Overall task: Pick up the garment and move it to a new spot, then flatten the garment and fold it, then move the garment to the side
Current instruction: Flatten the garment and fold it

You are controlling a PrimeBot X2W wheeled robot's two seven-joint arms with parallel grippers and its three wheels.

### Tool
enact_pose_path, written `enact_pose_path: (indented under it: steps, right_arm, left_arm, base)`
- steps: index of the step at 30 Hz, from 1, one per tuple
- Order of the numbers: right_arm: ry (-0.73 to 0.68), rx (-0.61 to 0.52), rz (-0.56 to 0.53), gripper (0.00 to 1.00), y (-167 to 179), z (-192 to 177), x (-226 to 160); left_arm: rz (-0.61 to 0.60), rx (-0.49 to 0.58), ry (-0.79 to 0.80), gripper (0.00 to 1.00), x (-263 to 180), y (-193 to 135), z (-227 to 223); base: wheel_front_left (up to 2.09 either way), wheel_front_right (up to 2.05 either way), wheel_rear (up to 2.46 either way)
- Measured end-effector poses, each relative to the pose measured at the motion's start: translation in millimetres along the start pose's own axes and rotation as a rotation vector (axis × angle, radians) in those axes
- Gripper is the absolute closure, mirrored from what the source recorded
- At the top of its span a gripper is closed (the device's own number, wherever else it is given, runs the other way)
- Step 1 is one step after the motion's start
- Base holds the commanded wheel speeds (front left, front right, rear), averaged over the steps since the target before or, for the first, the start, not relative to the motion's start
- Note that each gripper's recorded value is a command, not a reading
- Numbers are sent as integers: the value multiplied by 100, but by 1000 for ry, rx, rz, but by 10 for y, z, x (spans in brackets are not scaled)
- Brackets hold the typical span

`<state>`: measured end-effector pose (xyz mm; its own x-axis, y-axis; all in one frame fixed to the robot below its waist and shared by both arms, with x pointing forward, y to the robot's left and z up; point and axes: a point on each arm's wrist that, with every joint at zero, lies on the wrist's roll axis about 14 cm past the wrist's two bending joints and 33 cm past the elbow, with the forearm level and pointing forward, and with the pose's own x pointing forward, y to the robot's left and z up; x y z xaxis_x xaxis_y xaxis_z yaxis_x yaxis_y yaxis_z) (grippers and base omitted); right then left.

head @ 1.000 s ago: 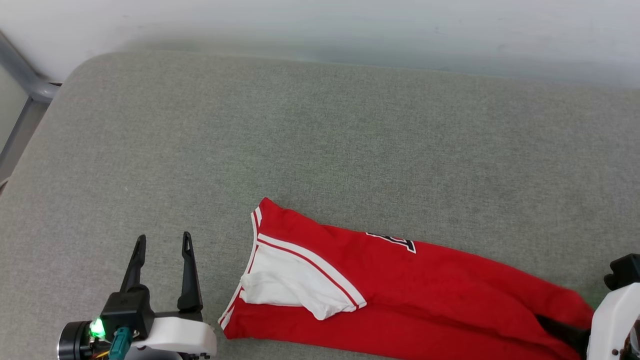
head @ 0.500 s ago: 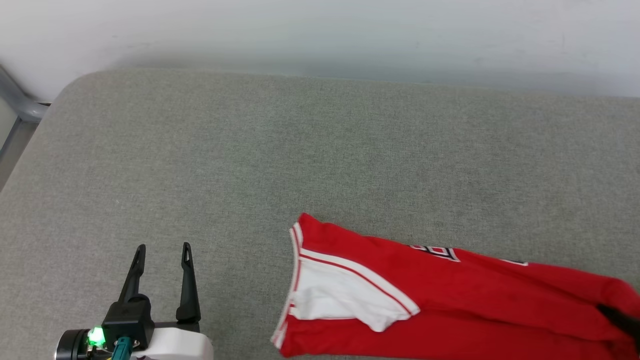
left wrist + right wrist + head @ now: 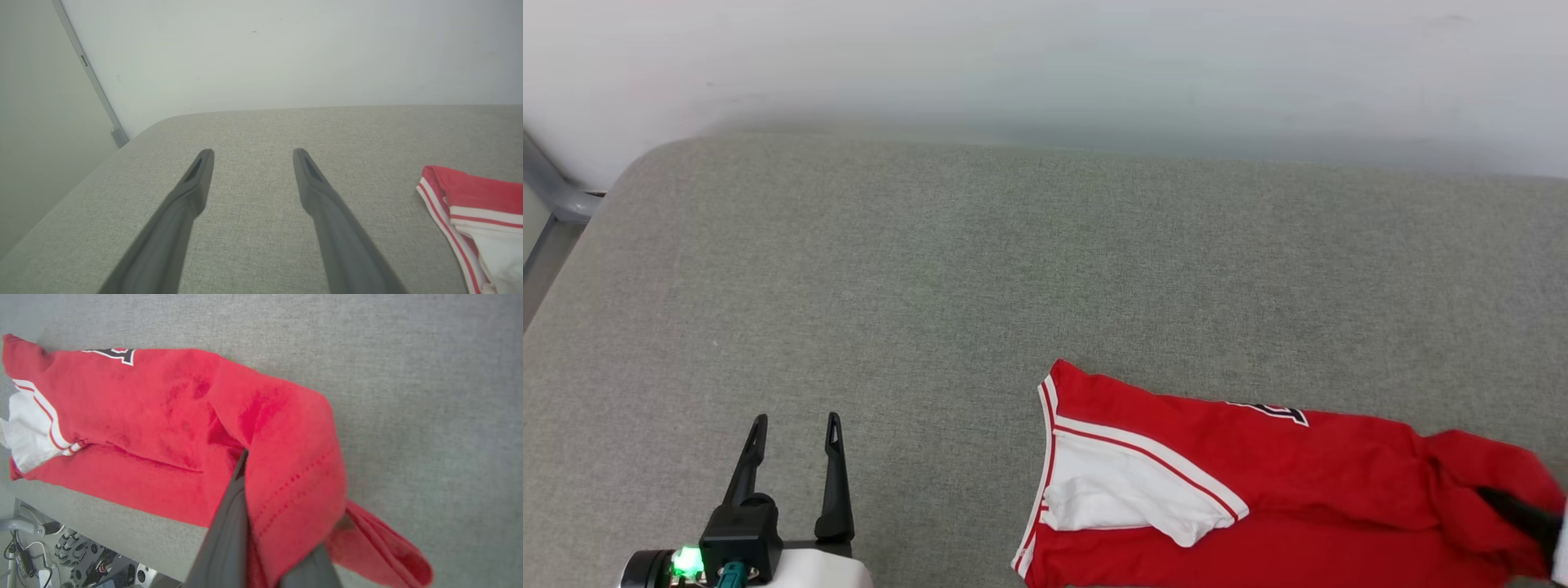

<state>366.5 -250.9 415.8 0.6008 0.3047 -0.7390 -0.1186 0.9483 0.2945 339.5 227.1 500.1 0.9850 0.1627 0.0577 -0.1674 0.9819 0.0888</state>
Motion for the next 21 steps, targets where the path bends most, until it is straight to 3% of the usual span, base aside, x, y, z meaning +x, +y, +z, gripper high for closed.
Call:
enact_pose_path:
  steps: [11, 21]
  right_arm:
    - [41, -142, 326, 100, 1235, -6, 137]
    - [82, -309, 486, 100, 2050, 50, 436]
  left_arm:
    - [3, -2, 12, 0, -35, 3, -31]
    - [-5, -3, 23, 0, 15, -38, -63]
  base:
    - [0, 0, 0]
    - [0, 0, 0]
